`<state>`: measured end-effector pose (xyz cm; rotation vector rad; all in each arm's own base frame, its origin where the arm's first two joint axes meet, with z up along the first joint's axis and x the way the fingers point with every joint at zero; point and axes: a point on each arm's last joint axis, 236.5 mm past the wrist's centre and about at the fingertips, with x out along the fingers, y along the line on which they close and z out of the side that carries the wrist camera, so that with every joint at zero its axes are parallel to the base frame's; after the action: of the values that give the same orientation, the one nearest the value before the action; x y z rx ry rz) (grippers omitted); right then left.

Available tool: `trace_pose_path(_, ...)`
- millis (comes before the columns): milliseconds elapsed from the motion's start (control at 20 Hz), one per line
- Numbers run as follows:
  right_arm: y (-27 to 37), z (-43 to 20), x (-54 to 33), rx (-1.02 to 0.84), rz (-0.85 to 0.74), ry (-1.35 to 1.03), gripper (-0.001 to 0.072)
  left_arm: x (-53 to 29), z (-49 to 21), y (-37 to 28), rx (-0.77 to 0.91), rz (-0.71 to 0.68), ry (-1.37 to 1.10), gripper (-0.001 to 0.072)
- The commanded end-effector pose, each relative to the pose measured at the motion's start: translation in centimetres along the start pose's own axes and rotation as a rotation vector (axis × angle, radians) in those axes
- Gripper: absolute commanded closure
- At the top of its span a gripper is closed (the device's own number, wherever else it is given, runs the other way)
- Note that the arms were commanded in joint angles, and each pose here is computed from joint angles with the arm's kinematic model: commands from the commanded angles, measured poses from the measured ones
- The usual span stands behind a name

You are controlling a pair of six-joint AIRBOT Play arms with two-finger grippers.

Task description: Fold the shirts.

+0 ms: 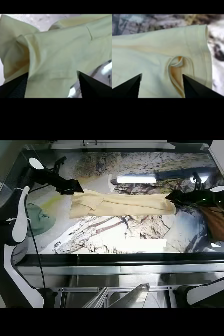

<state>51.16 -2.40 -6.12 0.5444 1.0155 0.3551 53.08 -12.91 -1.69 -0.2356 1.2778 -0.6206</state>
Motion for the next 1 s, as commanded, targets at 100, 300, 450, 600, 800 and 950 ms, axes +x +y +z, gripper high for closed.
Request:
trace_pose_path(100,-3.1,0.1,-3.2,0.115,-0.057,-0.005,0.0106,-6.8,-0.6,-2.3,-0.022,0.004,-0.022,0.0053)
trace_pose_path(300,-4.4,-3.0,0.3,0.251,0.021,0.098,0.0107,-8.2,-2.4,-4.5,-0.032,-0.013,0.041,0.0270)
trace_pose_path(450,-4.4,-2.5,1.9,0.308,0.086,0.090,0.0111,-7.7,-4.5,-5.3,-0.041,-0.031,0.104,0.0688)
trace_pose_path(600,-2.8,-1.6,2.7,0.312,0.174,0.111,0.0140,-6.5,-6.7,-5.7,-0.060,-0.046,0.154,0.0688)
trace_pose_path(800,-0.9,-2.6,4.1,0.277,0.235,0.193,0.0356,-3.5,-8.0,-6.3,-0.068,-0.055,0.158,0.0686)
trace_pose_path(950,-0.1,-2.3,4.3,0.253,0.246,0.197,0.0695,-1.0,-8.7,-7.4,-0.057,-0.057,0.175,0.0684)
